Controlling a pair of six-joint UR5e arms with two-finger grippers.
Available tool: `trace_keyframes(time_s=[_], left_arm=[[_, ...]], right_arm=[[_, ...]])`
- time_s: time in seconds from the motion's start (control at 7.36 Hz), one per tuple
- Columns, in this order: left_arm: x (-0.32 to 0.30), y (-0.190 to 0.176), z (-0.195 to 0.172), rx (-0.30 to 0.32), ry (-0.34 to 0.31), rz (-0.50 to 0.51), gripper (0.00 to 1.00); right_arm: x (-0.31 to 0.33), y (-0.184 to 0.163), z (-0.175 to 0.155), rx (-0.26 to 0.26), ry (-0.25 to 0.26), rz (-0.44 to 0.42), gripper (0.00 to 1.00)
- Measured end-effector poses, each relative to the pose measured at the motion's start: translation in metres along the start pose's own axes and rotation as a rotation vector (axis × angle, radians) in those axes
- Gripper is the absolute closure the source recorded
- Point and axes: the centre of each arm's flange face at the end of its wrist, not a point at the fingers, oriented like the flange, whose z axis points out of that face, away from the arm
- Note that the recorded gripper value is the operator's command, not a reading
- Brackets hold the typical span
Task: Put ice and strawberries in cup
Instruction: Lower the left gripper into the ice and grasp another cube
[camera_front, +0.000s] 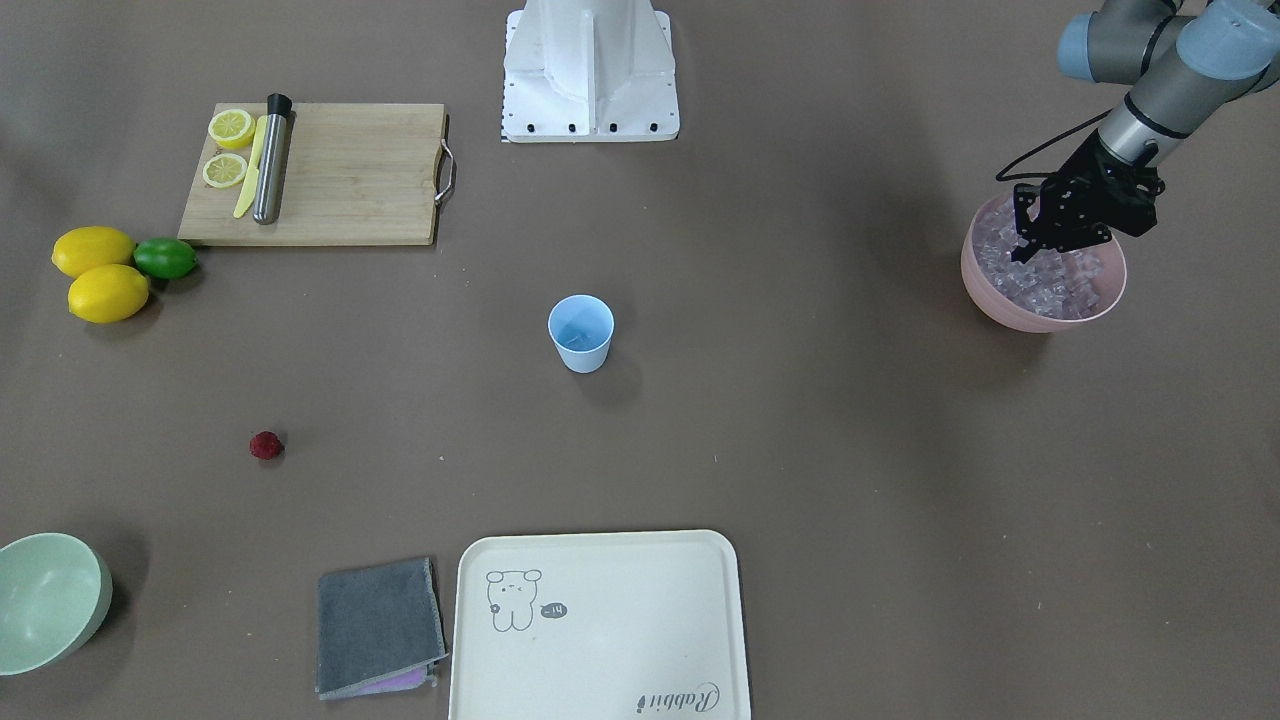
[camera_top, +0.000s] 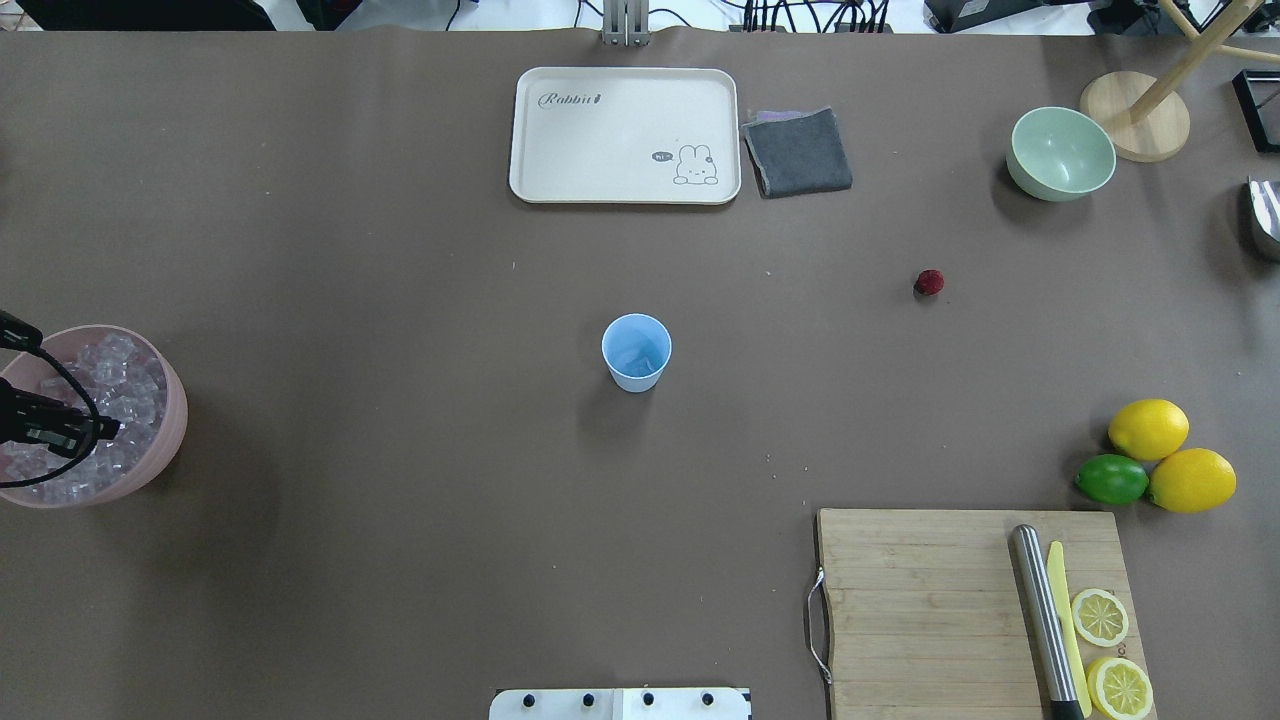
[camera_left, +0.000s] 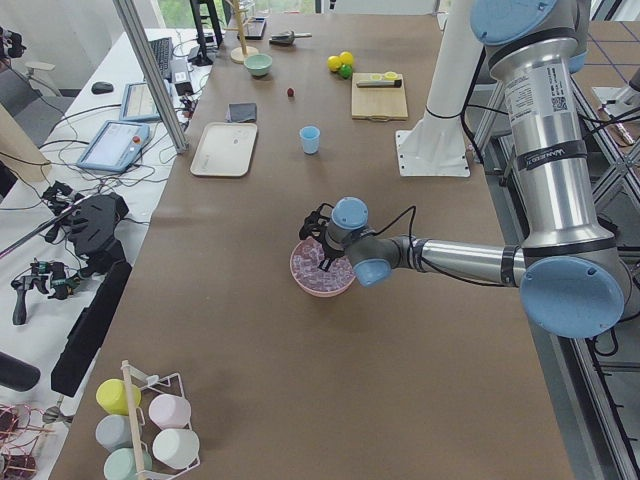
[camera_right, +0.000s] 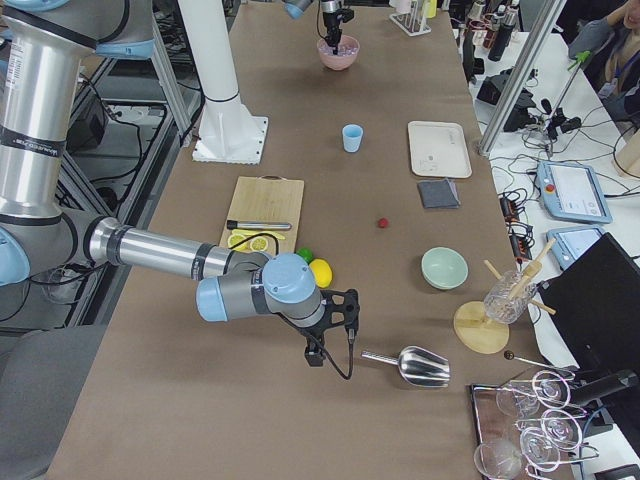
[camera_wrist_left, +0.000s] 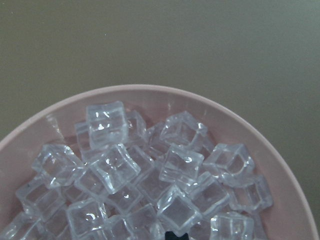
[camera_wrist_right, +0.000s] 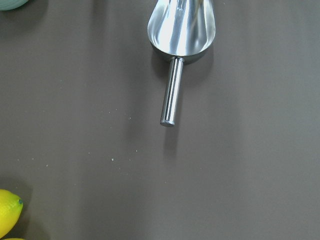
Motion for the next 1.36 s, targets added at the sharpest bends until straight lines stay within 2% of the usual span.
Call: trace_keyframes(time_s=[0.41, 0.54, 0.68, 0.82, 0.95, 1.36], left_arm=[[0.003, -0.004, -0.005, -0.015, 0.047, 0.000, 1.00], [0.004, -0.008, -0.008, -0.015, 0.063, -0.001, 0.42], [0.005, -0.013, -0.010, -0.010, 0.072, -0.001, 0.31], [0.004, -0.018, -0.012, -0.002, 0.074, -0.001, 0.24], [0.003, -0.020, -0.013, 0.005, 0.071, -0.002, 0.21], [-0.004, -0.020, -0.012, 0.009, 0.053, -0.006, 0.24]], right_arm=[[0.000, 0.000, 0.000, 0.000, 0.000, 0.003, 0.00], [0.000, 0.000, 0.000, 0.000, -0.001, 0.003, 0.00], [0.000, 0.000, 0.000, 0.000, -0.001, 0.005, 0.00], [0.000, 0.000, 0.000, -0.001, -0.001, 0.006, 0.00], [0.000, 0.000, 0.000, -0.001, -0.001, 0.007, 0.00], [0.000, 0.000, 0.000, -0.001, -0.001, 0.006, 0.00]])
